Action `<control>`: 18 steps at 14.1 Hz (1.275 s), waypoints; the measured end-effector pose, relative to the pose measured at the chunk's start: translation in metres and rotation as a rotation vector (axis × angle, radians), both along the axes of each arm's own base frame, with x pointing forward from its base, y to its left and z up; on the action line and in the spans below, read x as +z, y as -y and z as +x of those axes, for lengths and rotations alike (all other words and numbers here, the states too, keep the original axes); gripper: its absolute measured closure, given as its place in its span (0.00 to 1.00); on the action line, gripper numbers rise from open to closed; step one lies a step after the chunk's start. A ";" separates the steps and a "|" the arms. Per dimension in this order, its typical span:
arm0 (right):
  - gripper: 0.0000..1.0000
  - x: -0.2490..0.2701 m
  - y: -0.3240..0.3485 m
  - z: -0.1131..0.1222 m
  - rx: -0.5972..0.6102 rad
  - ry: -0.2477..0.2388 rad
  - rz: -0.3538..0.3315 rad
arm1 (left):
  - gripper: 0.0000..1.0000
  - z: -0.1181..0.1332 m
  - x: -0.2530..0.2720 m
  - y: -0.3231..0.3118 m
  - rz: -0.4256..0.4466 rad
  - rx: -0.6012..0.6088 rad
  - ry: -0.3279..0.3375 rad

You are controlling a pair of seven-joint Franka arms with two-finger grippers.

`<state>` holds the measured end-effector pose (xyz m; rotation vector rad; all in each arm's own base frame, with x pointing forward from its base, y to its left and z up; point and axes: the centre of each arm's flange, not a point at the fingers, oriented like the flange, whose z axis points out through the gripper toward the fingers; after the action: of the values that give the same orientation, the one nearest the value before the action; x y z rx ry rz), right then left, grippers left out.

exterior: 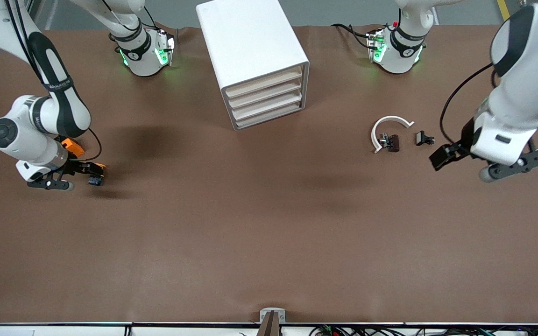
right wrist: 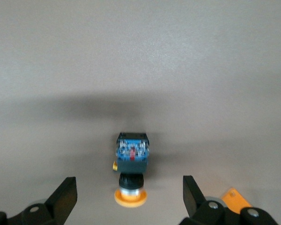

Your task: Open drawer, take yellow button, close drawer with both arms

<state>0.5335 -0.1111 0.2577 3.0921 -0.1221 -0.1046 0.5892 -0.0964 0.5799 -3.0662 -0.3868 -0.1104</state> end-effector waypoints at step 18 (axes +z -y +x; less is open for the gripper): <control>0.00 0.308 -0.033 0.030 -0.002 -0.077 0.023 | 0.00 -0.068 0.080 -0.090 -0.002 -0.105 -0.060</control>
<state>0.5636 -0.0779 0.5653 3.1062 -0.1214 -0.2260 0.5207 -0.0063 0.6603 -3.0829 -0.2227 -0.0221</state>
